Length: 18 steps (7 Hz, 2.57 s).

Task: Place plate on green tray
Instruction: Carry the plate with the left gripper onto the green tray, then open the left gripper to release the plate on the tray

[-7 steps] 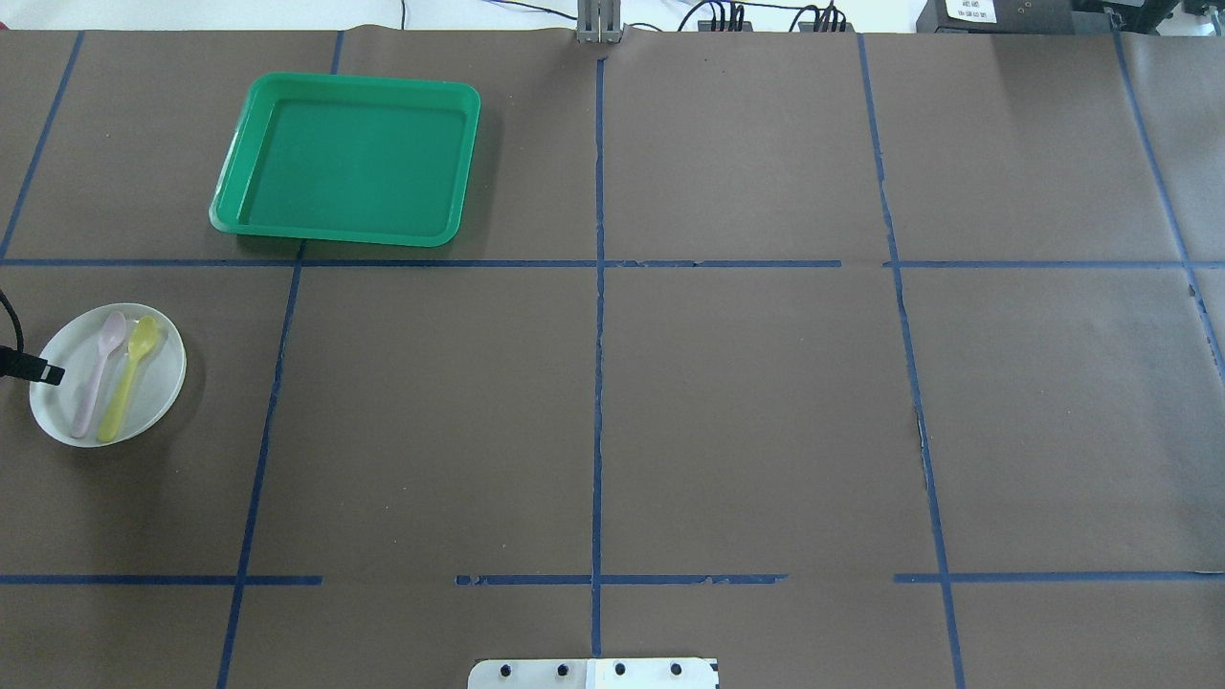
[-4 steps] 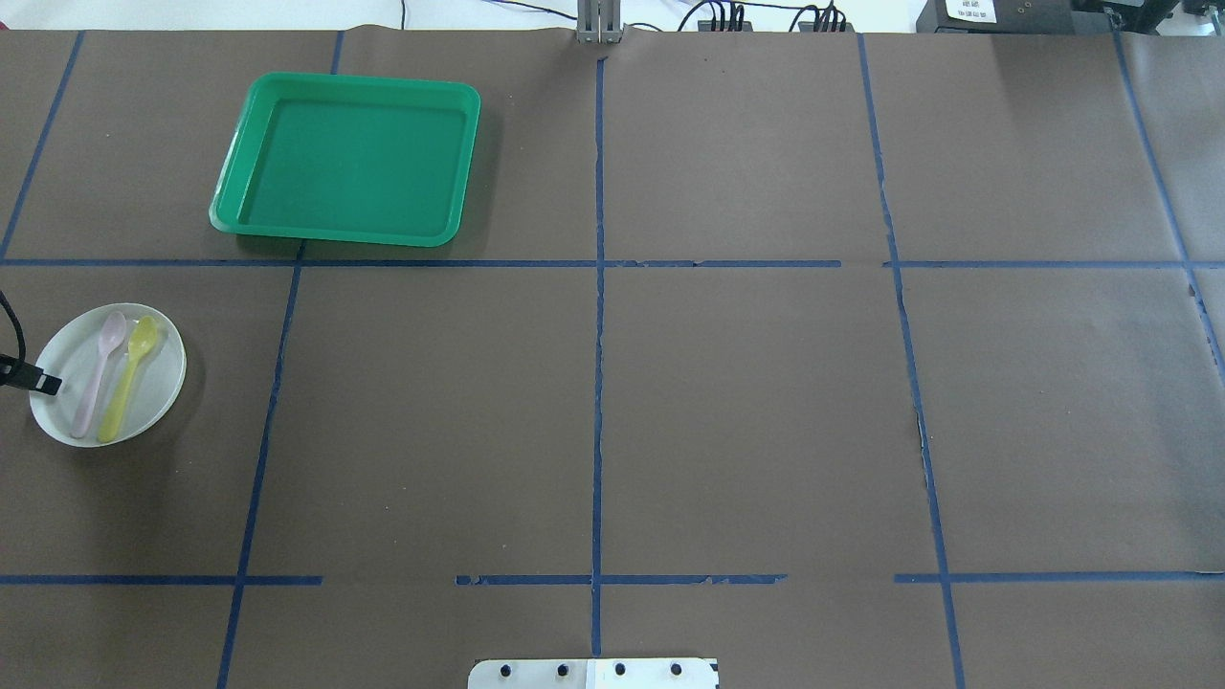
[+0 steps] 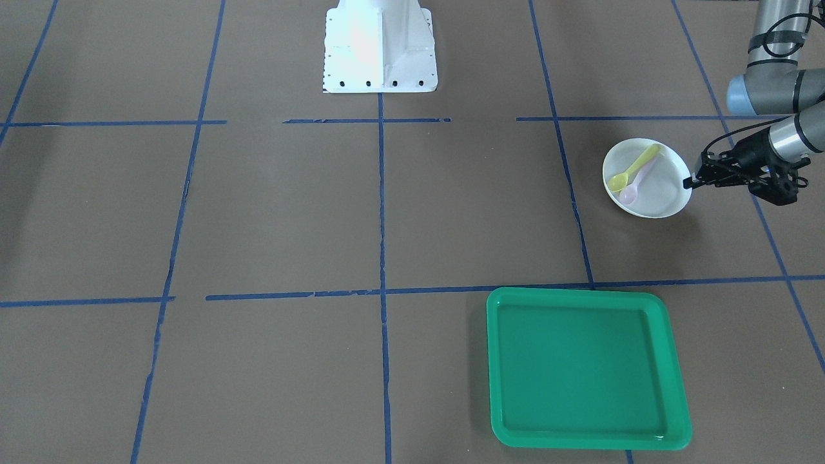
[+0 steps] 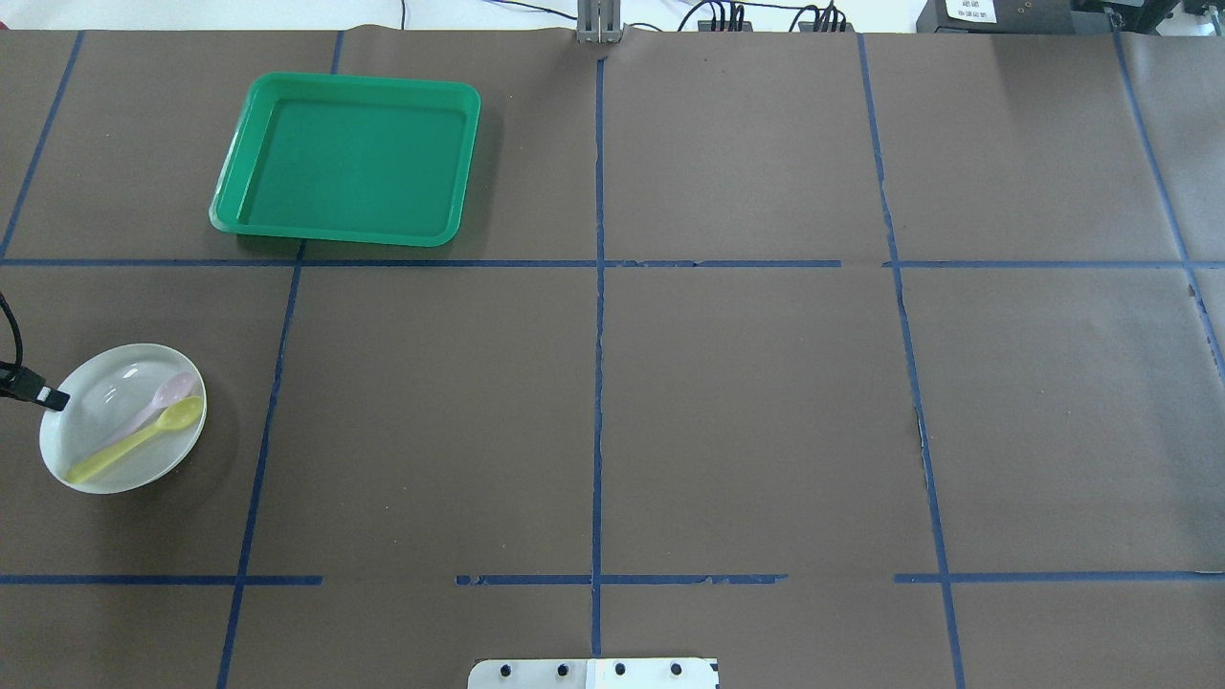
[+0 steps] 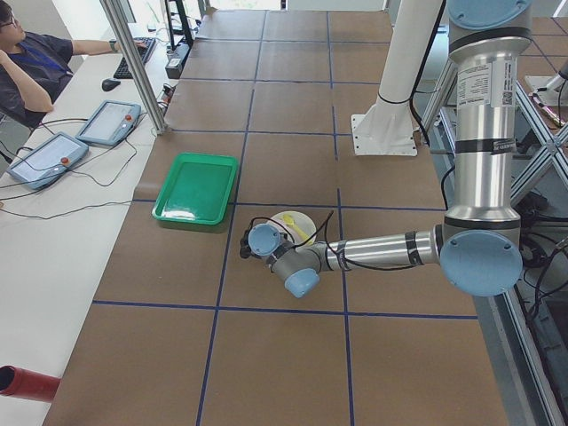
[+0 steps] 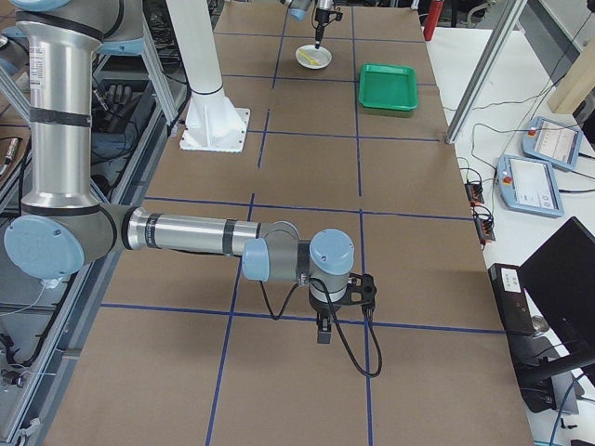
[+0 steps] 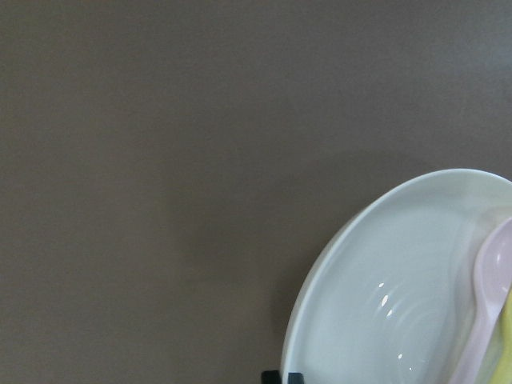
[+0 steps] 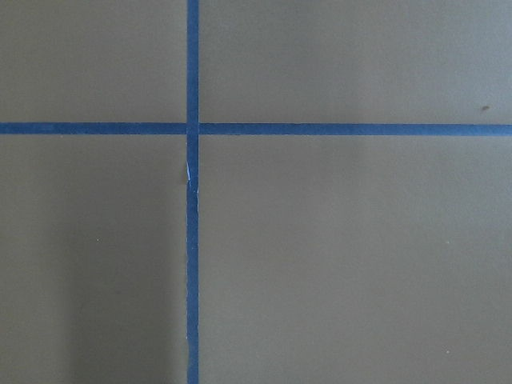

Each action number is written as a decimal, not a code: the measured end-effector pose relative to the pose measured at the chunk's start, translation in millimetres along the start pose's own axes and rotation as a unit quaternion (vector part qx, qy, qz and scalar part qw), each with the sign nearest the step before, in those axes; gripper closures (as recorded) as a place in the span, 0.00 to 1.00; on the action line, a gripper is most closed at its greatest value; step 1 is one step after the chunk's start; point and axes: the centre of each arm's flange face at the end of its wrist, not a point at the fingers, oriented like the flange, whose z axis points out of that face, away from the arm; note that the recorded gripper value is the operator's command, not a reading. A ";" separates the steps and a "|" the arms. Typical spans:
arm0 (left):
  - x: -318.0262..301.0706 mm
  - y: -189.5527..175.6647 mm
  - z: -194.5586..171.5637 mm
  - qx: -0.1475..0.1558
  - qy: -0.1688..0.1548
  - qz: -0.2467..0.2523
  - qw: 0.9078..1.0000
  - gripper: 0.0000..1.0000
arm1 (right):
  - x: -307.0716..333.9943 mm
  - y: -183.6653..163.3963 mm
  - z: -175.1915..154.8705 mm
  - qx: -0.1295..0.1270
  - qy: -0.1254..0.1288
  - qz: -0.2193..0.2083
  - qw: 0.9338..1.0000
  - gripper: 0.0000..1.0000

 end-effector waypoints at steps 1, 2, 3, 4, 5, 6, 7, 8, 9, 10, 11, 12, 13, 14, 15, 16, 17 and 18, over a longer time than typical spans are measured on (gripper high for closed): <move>18.8 -17.8 -4.3 0.000 0.018 -0.016 1.000 1.00 | 0.0 0.0 0.0 0.000 0.000 0.000 1.000 0.00; 46.4 -45.1 -8.0 0.004 0.032 -0.037 0.999 1.00 | 0.0 0.0 0.0 0.000 0.000 0.000 1.000 0.00; 79.6 -77.3 -11.9 0.011 0.044 -0.072 0.996 1.00 | 0.1 0.2 0.1 0.000 0.000 0.000 1.000 0.00; 113.1 -115.9 -14.7 0.016 0.051 -0.121 0.991 1.00 | 0.1 0.2 0.1 0.000 0.000 0.000 1.000 0.00; 139.1 -159.2 -13.7 0.017 0.047 -0.174 0.983 1.00 | 0.1 0.2 0.1 0.000 0.000 0.000 1.000 0.00; 162.0 -208.6 -10.8 0.016 0.032 -0.226 0.973 1.00 | 0.0 0.2 0.1 0.000 0.000 0.000 1.000 0.00; 176.9 -249.5 -8.3 0.018 0.014 -0.271 0.962 1.00 | 0.1 0.2 0.1 0.000 0.000 0.000 1.000 0.00; 181.1 -280.2 -5.9 0.033 -0.006 -0.309 0.950 1.00 | 0.1 0.2 0.1 0.000 0.000 0.000 1.000 0.00; 183.0 -302.0 -4.0 0.059 -0.024 -0.338 0.939 1.00 | 0.1 0.3 0.2 0.000 0.000 0.000 1.000 0.00; 185.7 -312.8 -1.9 0.077 -0.031 -0.351 0.933 0.94 | 0.1 0.2 0.1 0.000 0.000 0.000 1.000 0.00; 188.5 -316.7 5.8 0.091 -0.039 -0.354 0.930 0.66 | 0.1 0.2 0.1 0.000 0.000 0.000 1.000 0.00; 193.2 -316.8 17.9 0.100 -0.048 -0.352 0.930 0.58 | 0.1 0.2 0.1 0.000 0.000 0.000 1.000 0.00; 198.6 -314.9 28.1 0.101 -0.052 -0.347 0.931 0.55 | 0.1 0.2 0.1 0.000 0.000 0.000 1.000 0.00; 204.0 -312.8 35.9 0.099 -0.054 -0.343 0.932 0.02 | 0.1 0.2 0.1 0.000 0.000 0.000 1.000 0.00; 208.4 -311.1 38.0 0.099 -0.053 -0.339 0.934 0.00 | 0.1 0.2 0.1 0.000 0.000 0.000 1.000 0.00; 212.7 -307.3 32.2 0.101 -0.048 -0.328 0.938 0.00 | 0.1 0.2 0.1 0.000 0.000 0.000 1.000 0.00; 211.8 -295.6 16.8 0.107 -0.040 -0.305 0.946 0.00 | 0.1 0.3 0.2 0.000 0.000 0.000 1.000 0.00; 200.5 -277.8 -6.4 0.108 -0.034 -0.273 0.955 0.00 | 0.1 0.2 0.1 0.000 0.000 0.000 1.000 0.00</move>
